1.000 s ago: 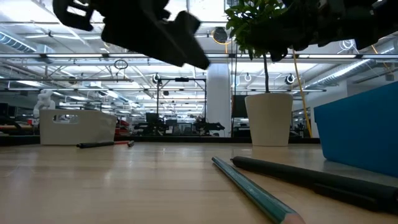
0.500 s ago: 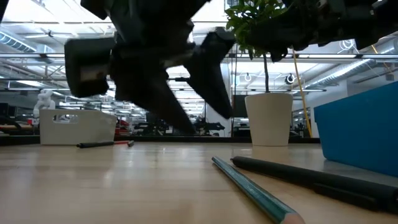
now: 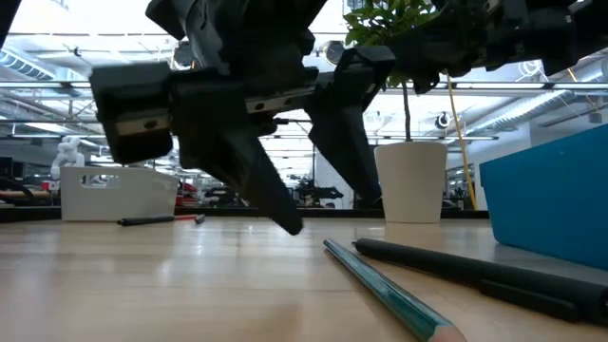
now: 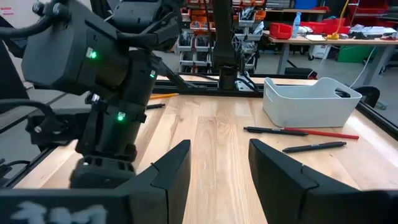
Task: Sort pens & pencils
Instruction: Put the green pencil into the blue bin
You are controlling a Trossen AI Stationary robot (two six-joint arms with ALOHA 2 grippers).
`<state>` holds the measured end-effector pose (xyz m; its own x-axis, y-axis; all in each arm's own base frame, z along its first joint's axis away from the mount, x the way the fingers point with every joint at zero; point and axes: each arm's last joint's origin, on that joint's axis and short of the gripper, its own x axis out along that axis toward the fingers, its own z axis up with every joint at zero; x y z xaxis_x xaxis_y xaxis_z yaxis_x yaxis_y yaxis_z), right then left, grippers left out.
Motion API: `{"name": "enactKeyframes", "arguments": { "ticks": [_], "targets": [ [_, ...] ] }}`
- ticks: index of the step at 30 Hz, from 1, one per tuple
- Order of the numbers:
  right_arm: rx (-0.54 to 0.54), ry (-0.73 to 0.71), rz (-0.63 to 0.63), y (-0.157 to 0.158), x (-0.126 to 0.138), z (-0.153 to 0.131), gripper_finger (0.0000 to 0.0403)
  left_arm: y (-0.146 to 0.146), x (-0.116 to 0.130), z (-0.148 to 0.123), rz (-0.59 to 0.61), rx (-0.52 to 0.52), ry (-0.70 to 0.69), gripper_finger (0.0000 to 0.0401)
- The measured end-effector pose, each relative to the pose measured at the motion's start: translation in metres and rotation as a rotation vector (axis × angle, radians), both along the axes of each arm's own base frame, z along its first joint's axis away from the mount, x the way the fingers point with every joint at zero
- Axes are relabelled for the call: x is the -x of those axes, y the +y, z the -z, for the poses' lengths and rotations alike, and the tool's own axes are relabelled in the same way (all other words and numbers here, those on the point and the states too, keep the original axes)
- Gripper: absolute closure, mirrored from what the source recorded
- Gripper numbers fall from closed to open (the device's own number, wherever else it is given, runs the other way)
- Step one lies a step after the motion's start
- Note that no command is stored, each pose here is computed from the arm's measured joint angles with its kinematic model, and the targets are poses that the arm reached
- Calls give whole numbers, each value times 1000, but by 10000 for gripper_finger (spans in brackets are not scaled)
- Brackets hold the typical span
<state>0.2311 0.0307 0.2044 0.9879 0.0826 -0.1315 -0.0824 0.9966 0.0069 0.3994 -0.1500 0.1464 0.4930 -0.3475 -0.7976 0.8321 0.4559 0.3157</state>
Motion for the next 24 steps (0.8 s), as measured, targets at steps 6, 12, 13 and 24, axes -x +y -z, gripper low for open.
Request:
{"name": "enactKeyframes", "arguments": {
  "ticks": [6,12,13,24],
  "targets": [
    [-6,-6,1,0,0,-1,252,6,-1,1,22,48,32,158],
    [-13,-7,2,0,0,-1,252,14,-6,0,28,95,23,174],
    [-13,-7,2,0,0,-1,252,16,-6,1,28,105,30,182],
    [-13,-7,2,0,0,-1,252,17,-14,8,-11,171,9,283]
  ]
}}
